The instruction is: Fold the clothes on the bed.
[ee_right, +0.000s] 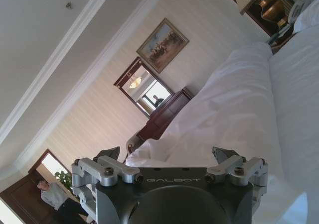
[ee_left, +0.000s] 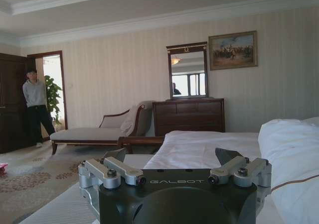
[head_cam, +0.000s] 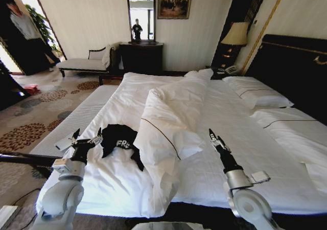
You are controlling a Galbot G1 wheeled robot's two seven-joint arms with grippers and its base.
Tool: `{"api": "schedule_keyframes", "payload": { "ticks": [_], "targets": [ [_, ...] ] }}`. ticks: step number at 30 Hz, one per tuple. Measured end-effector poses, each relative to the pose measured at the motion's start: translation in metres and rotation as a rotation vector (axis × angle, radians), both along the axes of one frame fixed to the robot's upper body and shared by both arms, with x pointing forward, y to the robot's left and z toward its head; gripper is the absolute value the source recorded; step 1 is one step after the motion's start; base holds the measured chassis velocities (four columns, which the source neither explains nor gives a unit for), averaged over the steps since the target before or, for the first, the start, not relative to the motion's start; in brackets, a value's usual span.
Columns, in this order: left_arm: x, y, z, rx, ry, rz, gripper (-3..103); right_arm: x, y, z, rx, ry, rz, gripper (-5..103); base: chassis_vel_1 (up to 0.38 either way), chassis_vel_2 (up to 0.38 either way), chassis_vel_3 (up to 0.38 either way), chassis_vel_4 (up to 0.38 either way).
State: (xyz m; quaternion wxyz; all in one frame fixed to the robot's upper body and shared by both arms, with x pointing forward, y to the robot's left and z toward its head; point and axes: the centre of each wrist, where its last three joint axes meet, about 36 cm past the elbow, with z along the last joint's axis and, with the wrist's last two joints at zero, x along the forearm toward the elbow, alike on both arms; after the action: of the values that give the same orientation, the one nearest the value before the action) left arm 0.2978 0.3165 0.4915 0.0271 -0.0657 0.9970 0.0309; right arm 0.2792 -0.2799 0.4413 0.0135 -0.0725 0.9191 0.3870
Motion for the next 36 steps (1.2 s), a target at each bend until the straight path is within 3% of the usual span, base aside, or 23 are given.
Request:
{"api": "schedule_keyframes", "payload": {
  "ticks": [8,21,31,36],
  "targets": [
    [-0.006,0.004,0.0,0.019,0.012,0.022,100,0.015,0.011,-0.03,0.015,0.059,0.025,100,0.0,0.0,0.0,0.0],
    [-0.014,0.009,-0.002,0.034,0.029,0.047,100,0.038,0.011,-0.075,-0.045,0.181,-0.032,100,0.0,0.0,0.0,0.0],
    [-0.016,0.007,-0.003,0.037,0.033,0.049,100,0.039,0.021,-0.06,0.061,0.121,0.007,100,0.0,0.0,0.0,0.0],
    [-0.02,0.005,-0.002,0.04,0.033,0.049,100,0.039,0.025,-0.063,0.076,0.103,0.034,100,0.0,0.0,0.0,0.0]
  ]
}}
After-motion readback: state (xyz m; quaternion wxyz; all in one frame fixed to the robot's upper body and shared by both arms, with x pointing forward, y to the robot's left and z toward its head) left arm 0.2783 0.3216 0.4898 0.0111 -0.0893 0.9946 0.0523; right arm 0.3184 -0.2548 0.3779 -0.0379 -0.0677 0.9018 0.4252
